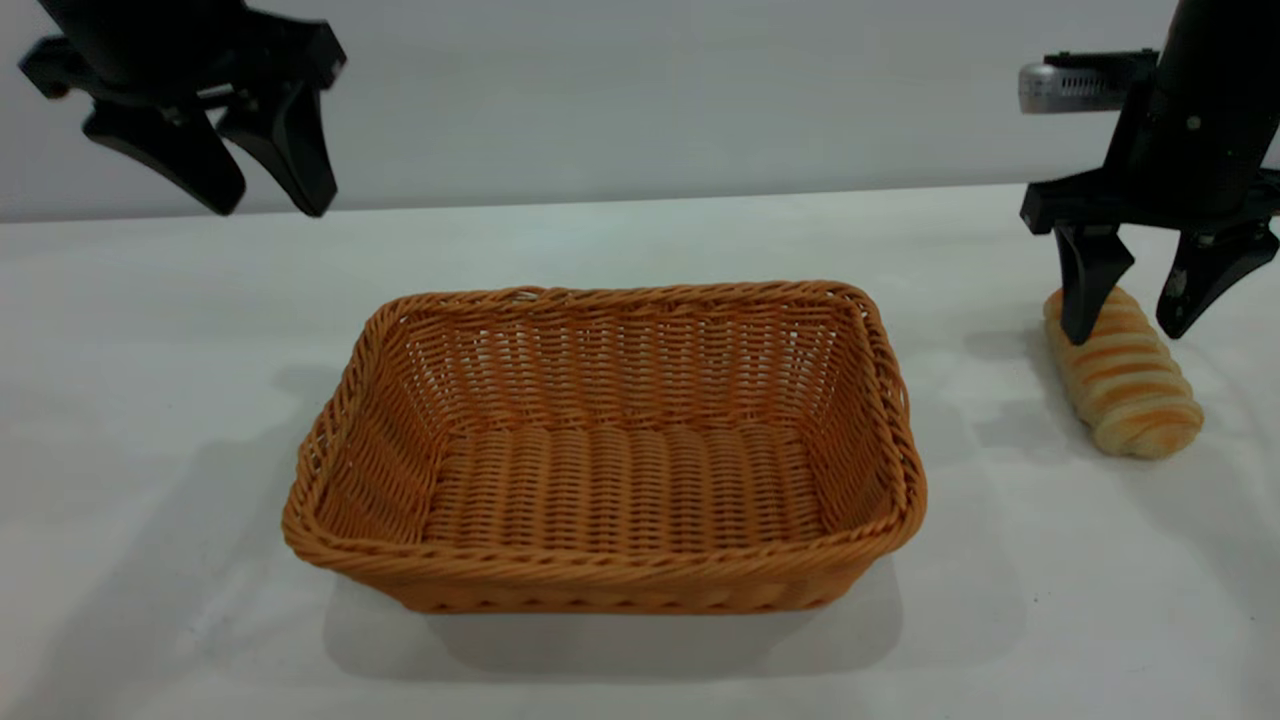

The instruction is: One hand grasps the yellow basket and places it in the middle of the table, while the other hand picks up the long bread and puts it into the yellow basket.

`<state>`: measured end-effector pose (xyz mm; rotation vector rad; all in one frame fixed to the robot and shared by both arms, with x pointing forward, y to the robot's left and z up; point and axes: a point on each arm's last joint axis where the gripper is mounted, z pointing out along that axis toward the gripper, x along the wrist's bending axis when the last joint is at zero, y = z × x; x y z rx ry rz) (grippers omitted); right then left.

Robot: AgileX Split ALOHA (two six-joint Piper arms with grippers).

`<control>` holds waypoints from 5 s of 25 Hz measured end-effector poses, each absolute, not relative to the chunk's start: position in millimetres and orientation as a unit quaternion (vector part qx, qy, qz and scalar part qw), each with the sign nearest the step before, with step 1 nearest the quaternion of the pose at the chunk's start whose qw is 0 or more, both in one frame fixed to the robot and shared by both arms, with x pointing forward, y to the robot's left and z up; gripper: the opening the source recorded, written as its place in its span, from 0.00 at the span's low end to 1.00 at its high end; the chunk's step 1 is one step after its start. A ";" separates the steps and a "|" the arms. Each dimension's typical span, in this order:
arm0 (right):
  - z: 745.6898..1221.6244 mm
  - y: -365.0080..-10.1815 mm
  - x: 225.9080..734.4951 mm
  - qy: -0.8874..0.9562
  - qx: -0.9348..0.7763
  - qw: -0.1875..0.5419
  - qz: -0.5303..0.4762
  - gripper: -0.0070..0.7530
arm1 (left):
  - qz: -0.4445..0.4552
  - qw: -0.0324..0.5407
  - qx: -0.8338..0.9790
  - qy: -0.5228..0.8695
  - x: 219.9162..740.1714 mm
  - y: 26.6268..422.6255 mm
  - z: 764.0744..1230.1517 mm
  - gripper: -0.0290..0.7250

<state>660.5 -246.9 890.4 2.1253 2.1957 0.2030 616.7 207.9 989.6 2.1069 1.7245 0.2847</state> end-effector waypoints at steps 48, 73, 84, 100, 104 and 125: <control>838.3 -269.2 688.2 0.734 0.677 0.044 0.024 0.05 | 0.119 0.258 0.741 0.608 578.6 212.8 1068.5 0.81; 995.4 -100.1 613.4 0.853 0.504 0.046 0.125 0.05 | 0.119 0.258 0.742 0.607 578.6 212.8 1068.5 0.81; 974.3 -35.6 580.6 0.893 0.432 0.031 0.122 0.05 | 0.131 0.268 0.740 0.602 572.9 214.4 1079.6 0.81; 918.5 -24.1 588.2 0.903 0.416 0.007 0.104 0.51 | 0.184 0.328 0.729 0.572 506.9 229.6 1158.6 0.81; 918.3 -24.8 586.9 0.905 0.415 0.003 0.097 0.69 | 0.184 0.319 0.738 0.566 493.9 232.7 1159.1 0.81; 1108.1 -78.0 544.3 0.892 0.376 0.139 0.210 0.55 | 0.256 0.351 0.723 0.537 352.3 270.0 1136.3 0.81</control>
